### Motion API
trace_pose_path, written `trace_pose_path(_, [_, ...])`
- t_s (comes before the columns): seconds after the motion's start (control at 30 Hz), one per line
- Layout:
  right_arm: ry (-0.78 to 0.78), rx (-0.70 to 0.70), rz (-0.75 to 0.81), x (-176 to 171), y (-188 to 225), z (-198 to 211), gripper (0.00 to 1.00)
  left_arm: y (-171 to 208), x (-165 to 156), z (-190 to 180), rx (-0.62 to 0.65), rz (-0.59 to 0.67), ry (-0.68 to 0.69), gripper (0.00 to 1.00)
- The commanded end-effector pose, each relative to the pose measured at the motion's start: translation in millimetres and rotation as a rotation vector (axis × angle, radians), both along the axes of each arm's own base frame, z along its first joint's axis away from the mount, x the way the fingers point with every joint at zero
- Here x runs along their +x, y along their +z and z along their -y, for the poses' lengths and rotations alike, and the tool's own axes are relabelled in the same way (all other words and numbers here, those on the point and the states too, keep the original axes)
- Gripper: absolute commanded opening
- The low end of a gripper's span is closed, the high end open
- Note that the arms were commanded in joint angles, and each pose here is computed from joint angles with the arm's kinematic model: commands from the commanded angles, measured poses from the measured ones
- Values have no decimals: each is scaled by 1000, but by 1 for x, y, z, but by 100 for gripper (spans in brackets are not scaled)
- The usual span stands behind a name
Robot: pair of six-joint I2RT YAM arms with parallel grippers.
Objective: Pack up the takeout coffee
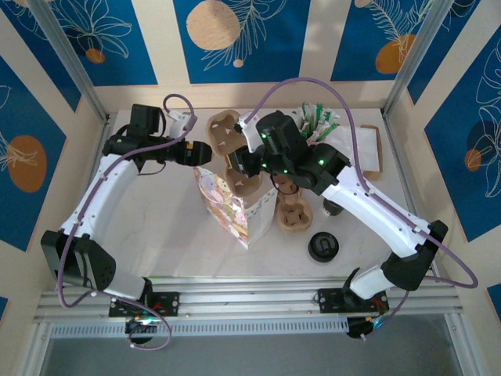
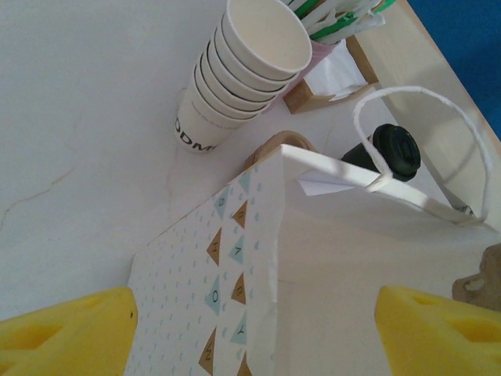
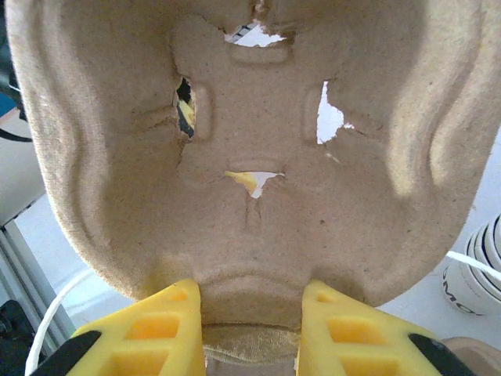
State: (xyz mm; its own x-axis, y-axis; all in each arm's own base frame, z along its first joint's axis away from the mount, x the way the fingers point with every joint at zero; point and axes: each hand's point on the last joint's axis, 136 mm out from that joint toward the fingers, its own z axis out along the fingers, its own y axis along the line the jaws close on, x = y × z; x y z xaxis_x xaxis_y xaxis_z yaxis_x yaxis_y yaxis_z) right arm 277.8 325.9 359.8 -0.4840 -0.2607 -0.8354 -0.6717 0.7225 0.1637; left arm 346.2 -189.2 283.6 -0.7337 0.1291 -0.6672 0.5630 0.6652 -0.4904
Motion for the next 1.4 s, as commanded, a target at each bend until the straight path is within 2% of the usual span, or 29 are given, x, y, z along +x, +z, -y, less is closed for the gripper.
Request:
trace_pose_path(0.0, [10, 81, 6, -5, 22, 1, 28, 8, -5, 0, -21, 36, -27, 79])
trace_pose_path(0.47, [27, 222, -7, -8, 41, 5, 28, -1, -4, -1, -6, 22, -13, 80])
trace_pose_path(0.73, [78, 134, -22, -8, 14, -5, 27, -3, -3, -4, 10, 34, -4, 80])
trace_pose_path(0.93, [67, 28, -21, -3, -5, -5, 26, -8, 0, -9, 39, 38, 17, 80])
trace_pose_path(1.37, [34, -106, -46, -4, -31, 3, 26, -18, 5, -15, 83, 46, 48, 78])
